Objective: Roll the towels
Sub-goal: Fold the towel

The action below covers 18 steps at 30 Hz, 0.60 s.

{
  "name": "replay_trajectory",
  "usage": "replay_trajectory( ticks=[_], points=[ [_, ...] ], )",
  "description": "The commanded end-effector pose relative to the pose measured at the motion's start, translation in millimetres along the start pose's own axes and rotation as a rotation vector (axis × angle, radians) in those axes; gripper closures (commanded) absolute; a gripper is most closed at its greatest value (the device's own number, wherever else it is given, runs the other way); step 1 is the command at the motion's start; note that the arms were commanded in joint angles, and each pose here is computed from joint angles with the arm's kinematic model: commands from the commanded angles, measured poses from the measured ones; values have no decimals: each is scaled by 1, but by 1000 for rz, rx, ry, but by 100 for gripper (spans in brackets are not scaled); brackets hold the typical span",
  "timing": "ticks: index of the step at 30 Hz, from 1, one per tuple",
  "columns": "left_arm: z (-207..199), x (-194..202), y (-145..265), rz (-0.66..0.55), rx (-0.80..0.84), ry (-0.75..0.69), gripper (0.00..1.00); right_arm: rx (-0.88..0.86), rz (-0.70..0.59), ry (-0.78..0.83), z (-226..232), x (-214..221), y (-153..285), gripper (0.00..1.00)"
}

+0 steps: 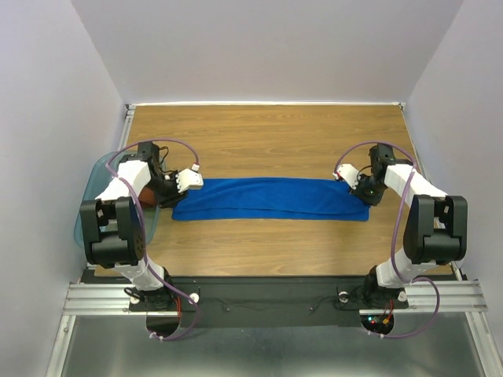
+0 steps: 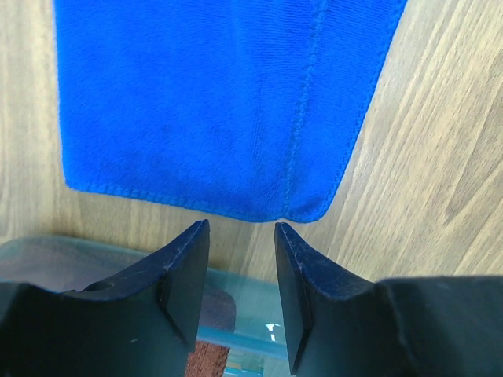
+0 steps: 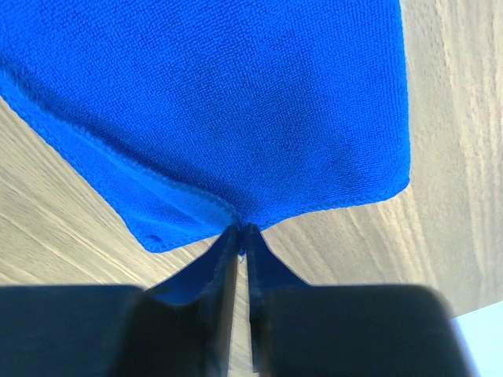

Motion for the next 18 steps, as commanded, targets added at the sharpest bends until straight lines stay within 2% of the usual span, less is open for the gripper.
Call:
replay_trajectory(
  ticks=[1,2,3,18],
  points=[
    [-7,1,-7,37,44,-37,51,20,3,31,-3,-3,0,91],
    [-8,2,-9,59,53,-52,51,22,0,30,-4,-4,1,99],
    [-9,2,-11,67,56,-59,51,23,2,30,-4,-4,1,99],
    [-9,-3,-11,57,43,-71,54,12,-91,11,5,-14,35,99]
  ],
)
Point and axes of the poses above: each gripper's point midway between its finger pads, its own y axis back along the fingers, its own z axis along the line the jaws close on, x = y × z, the point moved 10 cm from there along y, back along the fingers, and after that the axes turned 1 degree about -y, right-handed, at the moved point
